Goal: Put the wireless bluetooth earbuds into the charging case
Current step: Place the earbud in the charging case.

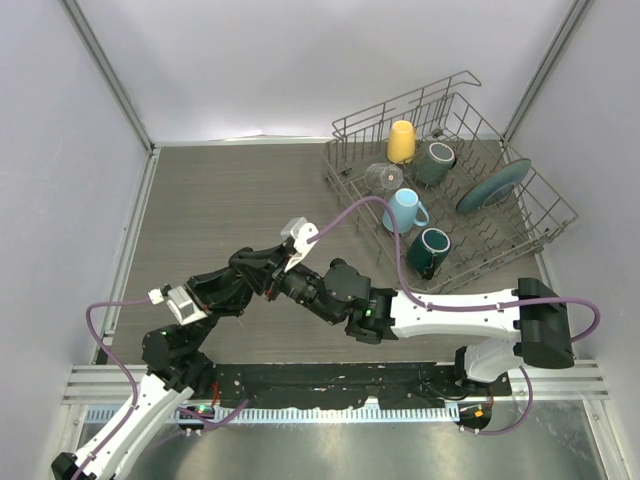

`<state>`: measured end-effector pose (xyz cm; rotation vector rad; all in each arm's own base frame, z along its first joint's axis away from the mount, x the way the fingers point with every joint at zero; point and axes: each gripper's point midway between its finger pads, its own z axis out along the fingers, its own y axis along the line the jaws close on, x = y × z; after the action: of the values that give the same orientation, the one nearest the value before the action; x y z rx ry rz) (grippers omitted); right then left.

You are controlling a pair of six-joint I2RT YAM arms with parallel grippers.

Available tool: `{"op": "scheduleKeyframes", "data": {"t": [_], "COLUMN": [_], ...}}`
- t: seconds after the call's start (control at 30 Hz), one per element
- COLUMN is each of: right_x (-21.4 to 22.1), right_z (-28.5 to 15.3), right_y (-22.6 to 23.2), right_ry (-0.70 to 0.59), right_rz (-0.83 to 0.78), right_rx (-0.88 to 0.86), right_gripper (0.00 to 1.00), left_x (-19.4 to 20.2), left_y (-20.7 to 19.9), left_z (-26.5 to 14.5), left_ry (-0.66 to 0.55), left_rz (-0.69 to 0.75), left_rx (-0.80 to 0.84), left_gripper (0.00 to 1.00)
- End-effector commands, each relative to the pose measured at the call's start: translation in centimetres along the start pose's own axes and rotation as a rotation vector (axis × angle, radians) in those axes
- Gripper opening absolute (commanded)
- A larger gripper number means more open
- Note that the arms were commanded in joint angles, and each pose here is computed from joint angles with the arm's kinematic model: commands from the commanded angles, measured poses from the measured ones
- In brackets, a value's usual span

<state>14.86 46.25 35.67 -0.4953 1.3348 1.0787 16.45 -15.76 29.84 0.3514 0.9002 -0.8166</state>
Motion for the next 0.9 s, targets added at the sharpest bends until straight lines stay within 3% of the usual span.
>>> {"op": "scheduleKeyframes", "data": {"t": [0.0,0.57,0.87], "right_x": [-1.5,0.0,1.5], "right_z": [0.6,0.9,0.1], "right_y": [0.7,0.6,0.2], "right_ry": [-0.032,-0.005,0.039], "right_rz": [-0.004,-0.021,-0.104], "right_rx": [-0.004,-0.005,0.035], "right_gripper": [0.01,0.01,0.01], "left_x": [2.8,2.3,1.9], "left_y": [0.4,0.3,0.6], "left_z": [-1.3,-1.2,-1.2], "left_ry": [0.025,0.006,-0.015], "left_rz": [0.009,0.002,-0.009], "left_rx": [-0.004,-0.005,-0.022], "left_gripper": [0.0,0.0,0.0]}}
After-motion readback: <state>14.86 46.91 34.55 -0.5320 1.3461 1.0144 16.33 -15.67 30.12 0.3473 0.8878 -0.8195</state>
